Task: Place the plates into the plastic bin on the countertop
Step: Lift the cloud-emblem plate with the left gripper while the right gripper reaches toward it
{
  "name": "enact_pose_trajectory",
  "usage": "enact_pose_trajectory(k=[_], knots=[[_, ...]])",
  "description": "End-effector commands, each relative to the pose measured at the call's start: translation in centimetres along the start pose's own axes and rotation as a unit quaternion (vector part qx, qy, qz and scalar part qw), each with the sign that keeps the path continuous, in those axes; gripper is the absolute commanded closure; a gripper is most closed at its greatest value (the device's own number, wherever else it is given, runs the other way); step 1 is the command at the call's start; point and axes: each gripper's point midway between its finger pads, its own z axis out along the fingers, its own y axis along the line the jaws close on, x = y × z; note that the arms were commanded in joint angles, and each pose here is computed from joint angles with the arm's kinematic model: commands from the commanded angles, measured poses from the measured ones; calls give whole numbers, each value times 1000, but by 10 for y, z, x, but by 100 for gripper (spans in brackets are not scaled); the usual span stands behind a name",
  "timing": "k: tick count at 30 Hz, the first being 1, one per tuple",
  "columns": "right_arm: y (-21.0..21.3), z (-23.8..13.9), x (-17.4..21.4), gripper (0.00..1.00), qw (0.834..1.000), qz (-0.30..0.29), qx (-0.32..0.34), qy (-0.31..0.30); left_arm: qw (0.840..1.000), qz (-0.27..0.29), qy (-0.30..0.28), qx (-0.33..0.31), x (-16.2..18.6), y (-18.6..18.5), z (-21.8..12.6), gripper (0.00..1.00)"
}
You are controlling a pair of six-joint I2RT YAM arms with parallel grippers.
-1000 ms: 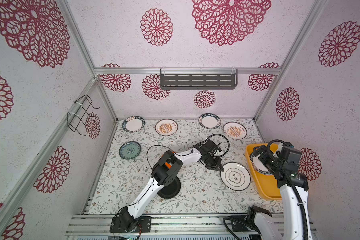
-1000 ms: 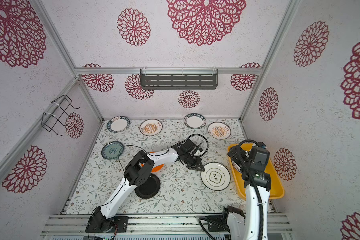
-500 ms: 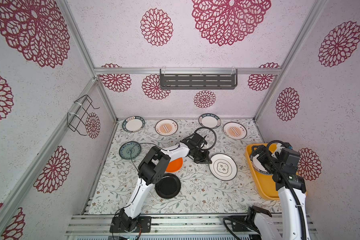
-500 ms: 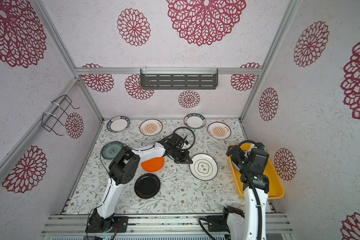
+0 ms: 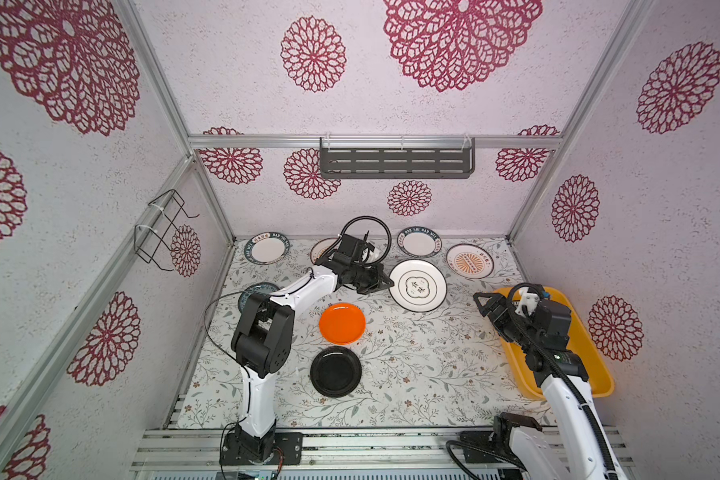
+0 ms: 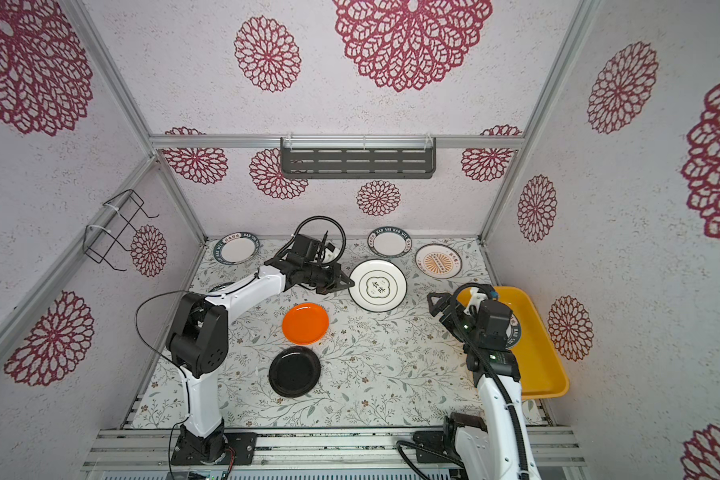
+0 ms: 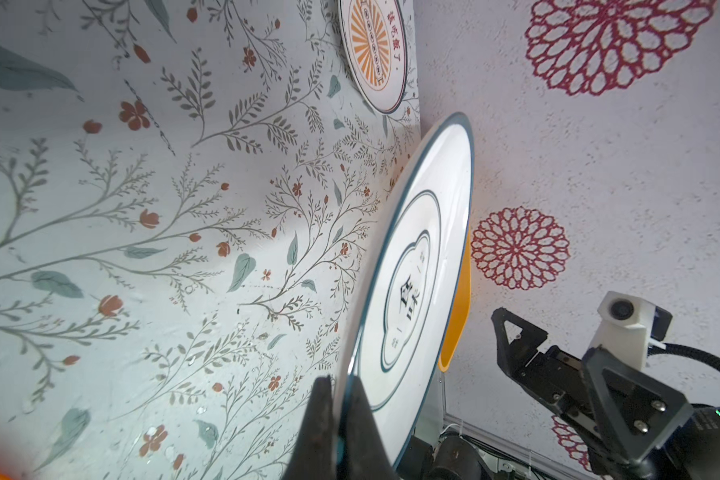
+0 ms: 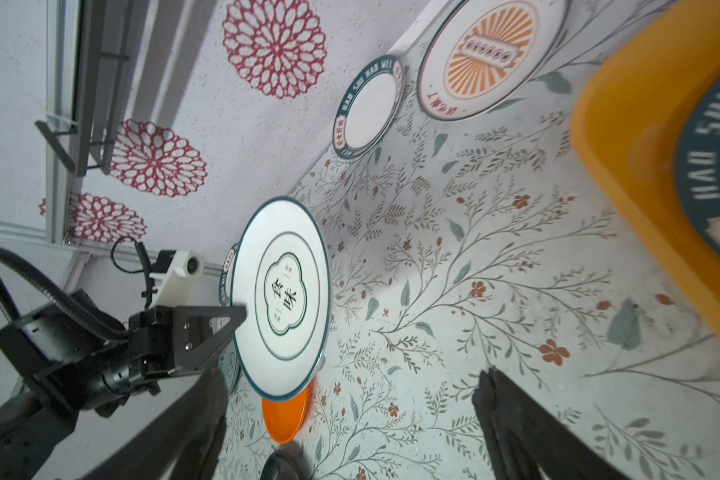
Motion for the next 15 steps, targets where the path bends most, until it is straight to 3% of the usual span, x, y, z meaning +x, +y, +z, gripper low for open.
enact_pose_trajectory(k=[1, 7, 15], knots=[[31, 16, 2, 4, 999, -17, -47, -5, 998, 21, -16, 49, -15, -31, -21, 100], [44, 60, 21, 12, 998, -9, -64, 22, 998, 7, -16, 58, -16, -33, -21, 100], [42, 87, 21, 38, 998, -1, -52, 37, 996, 7, -33, 79, -10, -45, -32, 100]])
